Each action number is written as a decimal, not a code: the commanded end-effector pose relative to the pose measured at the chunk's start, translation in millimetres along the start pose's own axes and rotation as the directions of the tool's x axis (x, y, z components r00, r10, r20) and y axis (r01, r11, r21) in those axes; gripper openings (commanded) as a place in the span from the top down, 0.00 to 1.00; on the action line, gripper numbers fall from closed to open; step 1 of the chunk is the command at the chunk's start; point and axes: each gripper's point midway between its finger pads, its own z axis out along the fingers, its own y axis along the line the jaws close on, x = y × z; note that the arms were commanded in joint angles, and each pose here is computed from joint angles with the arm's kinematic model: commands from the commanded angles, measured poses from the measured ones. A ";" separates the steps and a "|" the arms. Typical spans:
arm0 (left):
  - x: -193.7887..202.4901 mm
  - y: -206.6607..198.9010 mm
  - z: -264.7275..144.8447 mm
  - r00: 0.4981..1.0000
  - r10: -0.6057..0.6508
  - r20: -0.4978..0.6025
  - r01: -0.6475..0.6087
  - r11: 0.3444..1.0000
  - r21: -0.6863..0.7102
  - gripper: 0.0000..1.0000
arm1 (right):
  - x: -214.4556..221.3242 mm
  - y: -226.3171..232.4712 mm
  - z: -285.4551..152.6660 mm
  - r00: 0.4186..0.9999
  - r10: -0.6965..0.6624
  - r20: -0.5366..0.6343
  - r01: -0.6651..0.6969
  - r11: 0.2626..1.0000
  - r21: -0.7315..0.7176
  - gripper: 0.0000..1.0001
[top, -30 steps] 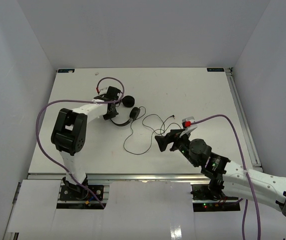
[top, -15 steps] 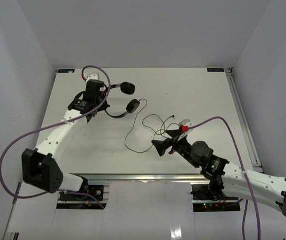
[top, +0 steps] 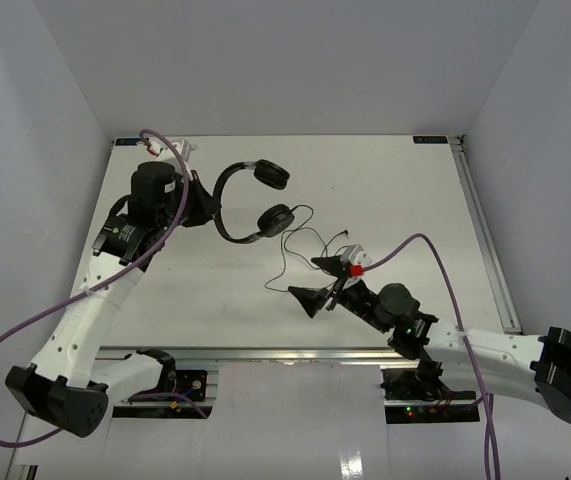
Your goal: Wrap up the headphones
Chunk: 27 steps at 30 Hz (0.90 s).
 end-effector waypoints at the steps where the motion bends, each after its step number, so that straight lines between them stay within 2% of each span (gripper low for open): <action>1: -20.6 -48.7 -42.8 0.998 -0.040 0.037 0.031 0.977 0.212 1.00 | -55.3 9.7 13.1 0.974 -0.072 0.215 0.082 0.996 -0.039 0.04; 8: -34.1 -66.2 -70.6 0.995 -0.070 0.070 0.048 0.959 0.281 1.00 | -64.9 27.8 30.1 0.962 -0.109 0.251 0.144 0.982 -0.124 0.06; 16: -38.4 -76.6 -83.2 0.993 -0.094 0.072 0.065 0.943 0.326 1.00 | -63.7 21.2 42.8 0.949 -0.123 0.291 0.152 0.985 -0.080 0.10; 21: -41.8 -74.4 -84.8 0.991 -0.097 0.091 0.064 0.948 0.313 1.00 | -49.7 21.9 45.9 0.957 -0.122 0.264 0.150 0.984 -0.091 0.19; 27: -46.3 -81.8 -92.2 0.988 -0.123 0.094 0.084 0.935 0.345 1.00 | -46.9 15.3 40.1 0.953 -0.086 0.289 0.108 0.992 -0.060 0.36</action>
